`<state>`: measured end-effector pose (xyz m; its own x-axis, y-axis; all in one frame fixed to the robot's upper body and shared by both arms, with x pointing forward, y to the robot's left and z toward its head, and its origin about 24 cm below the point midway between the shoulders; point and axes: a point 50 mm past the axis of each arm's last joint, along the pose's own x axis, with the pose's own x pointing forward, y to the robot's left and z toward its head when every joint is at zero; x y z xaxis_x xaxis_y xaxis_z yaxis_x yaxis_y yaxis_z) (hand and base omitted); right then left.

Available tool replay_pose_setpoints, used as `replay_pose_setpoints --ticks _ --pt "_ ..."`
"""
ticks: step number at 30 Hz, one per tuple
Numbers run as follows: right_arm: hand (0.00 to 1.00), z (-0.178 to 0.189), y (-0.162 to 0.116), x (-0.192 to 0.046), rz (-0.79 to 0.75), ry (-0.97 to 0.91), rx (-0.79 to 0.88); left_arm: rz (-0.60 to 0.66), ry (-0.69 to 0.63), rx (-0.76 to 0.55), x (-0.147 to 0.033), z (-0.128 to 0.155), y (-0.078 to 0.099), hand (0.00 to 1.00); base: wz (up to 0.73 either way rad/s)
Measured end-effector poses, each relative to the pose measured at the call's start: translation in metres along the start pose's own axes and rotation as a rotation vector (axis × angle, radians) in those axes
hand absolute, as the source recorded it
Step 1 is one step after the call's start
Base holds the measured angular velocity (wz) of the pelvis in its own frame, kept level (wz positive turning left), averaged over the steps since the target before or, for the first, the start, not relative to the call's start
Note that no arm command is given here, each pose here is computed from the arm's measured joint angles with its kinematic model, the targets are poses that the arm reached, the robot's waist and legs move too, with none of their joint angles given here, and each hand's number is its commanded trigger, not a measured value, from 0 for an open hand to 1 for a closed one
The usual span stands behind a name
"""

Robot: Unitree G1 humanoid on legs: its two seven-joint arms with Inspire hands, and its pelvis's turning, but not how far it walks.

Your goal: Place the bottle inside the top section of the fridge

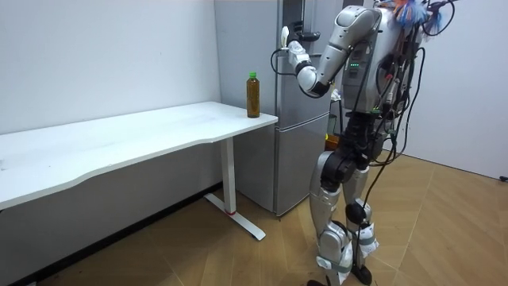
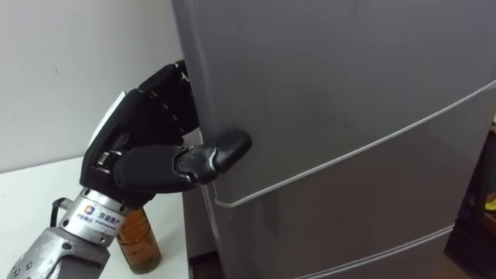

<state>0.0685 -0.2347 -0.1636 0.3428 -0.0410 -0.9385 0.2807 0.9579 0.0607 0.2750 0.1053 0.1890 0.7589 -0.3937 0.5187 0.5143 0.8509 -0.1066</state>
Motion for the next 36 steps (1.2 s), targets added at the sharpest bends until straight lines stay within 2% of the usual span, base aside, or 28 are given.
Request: replay_pose_setpoints --ticks 4,36 --pt "0.0 0.0014 0.0006 0.0003 0.001 -0.003 0.0 -0.027 0.012 0.003 0.0 -0.0021 -0.0037 0.0 0.0" --pt "0.0 0.0003 -0.0008 0.0 -0.002 0.009 0.022 -0.076 0.036 0.01 -0.0004 -0.0056 -0.0103 0.0 0.0"
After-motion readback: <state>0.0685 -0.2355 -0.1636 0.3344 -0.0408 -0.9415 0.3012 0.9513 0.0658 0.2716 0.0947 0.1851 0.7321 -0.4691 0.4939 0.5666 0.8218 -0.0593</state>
